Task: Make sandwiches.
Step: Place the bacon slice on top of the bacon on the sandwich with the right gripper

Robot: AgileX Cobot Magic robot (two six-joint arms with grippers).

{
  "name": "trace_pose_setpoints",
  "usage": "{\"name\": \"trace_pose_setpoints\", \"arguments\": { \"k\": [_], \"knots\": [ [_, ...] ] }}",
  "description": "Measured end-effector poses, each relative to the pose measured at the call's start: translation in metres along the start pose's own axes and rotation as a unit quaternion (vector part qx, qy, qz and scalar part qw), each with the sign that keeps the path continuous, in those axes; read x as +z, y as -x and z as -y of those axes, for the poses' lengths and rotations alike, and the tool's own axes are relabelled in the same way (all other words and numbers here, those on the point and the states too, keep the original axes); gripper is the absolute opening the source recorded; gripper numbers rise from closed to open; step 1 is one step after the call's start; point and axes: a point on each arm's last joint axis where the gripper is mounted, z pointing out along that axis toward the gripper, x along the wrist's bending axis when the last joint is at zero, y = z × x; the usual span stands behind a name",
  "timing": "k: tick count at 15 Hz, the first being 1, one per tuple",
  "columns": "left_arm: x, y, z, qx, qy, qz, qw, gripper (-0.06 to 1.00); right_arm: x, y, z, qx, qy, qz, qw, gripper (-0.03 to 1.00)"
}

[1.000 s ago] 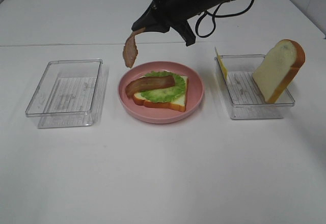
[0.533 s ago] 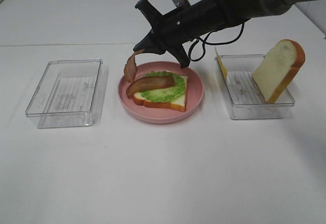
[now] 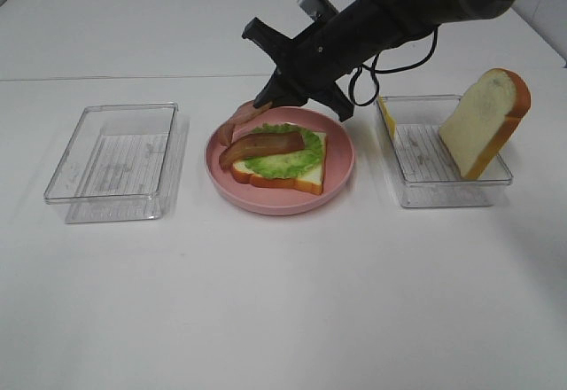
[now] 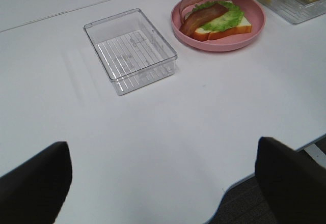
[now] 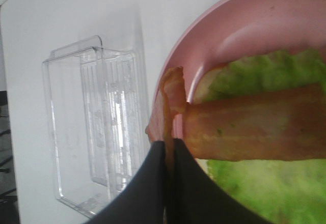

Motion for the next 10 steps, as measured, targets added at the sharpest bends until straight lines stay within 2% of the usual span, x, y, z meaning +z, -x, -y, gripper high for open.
{"name": "trace_pose_setpoints", "arguments": {
  "k": [4, 6, 7, 10],
  "knots": [
    [0.000, 0.000, 0.000, 0.000, 0.000, 0.000, 1.000, 0.92, -0.008, 0.011, 0.003, -0.018, -0.018, 0.082, 0.996, 0.01],
    [0.000, 0.000, 0.000, 0.000, 0.000, 0.000, 1.000, 0.92, -0.008, 0.013, 0.005, -0.016, -0.027, 0.093, 0.995, 0.09],
    [0.000, 0.000, 0.000, 0.000, 0.000, 0.000, 1.000, 0.92, -0.008, 0.014, 0.006, -0.019, -0.030, 0.096, 0.995, 0.17],
    [0.000, 0.000, 0.000, 0.000, 0.000, 0.000, 1.000, 0.92, -0.009, 0.016, 0.009, -0.028, -0.049, 0.110, 0.992, 0.52]
  ]
}}
